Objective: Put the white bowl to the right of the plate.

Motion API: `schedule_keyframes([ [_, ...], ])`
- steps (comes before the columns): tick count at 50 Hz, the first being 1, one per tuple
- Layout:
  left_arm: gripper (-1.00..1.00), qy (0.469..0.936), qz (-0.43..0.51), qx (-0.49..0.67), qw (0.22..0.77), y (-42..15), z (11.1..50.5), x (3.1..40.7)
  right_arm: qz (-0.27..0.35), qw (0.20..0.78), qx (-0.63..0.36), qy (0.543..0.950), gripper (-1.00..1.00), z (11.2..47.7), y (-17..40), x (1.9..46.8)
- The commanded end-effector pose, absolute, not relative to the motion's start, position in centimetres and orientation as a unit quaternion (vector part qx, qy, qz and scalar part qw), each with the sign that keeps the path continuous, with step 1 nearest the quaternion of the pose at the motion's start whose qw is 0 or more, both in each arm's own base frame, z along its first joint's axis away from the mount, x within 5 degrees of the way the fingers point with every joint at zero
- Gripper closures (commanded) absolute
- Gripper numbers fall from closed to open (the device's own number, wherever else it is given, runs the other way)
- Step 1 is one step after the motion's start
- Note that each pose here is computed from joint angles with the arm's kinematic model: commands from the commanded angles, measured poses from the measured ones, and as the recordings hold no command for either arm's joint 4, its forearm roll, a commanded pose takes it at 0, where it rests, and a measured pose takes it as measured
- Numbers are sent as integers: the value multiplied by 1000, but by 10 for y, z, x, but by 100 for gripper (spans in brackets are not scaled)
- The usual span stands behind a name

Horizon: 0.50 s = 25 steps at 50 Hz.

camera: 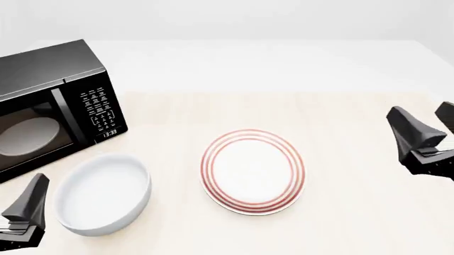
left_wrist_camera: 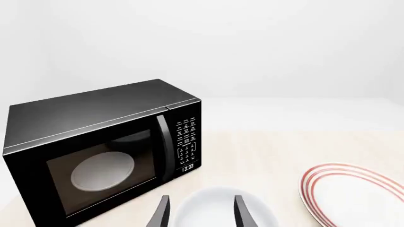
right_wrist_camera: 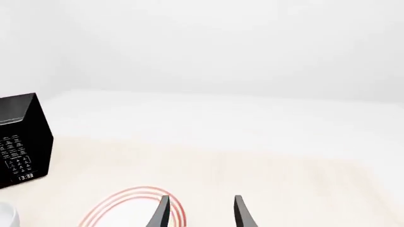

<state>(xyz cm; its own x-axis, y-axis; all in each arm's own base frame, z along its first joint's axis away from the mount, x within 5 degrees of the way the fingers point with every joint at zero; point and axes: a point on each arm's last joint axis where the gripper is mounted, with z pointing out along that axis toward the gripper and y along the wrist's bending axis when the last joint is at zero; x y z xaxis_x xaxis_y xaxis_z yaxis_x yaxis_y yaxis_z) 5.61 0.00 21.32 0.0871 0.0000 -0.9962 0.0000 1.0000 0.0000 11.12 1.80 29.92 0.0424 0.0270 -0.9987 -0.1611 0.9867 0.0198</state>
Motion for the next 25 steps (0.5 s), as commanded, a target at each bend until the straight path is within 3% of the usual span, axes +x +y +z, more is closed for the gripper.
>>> schedule_keyframes([
  [1,-100,676,0,0,737,0,213,56,114,692,-66,710,-100,333,45,171],
  [25,-100,676,0,0,737,0,213,56,182,632,-163,735,-100,367,140,258],
])
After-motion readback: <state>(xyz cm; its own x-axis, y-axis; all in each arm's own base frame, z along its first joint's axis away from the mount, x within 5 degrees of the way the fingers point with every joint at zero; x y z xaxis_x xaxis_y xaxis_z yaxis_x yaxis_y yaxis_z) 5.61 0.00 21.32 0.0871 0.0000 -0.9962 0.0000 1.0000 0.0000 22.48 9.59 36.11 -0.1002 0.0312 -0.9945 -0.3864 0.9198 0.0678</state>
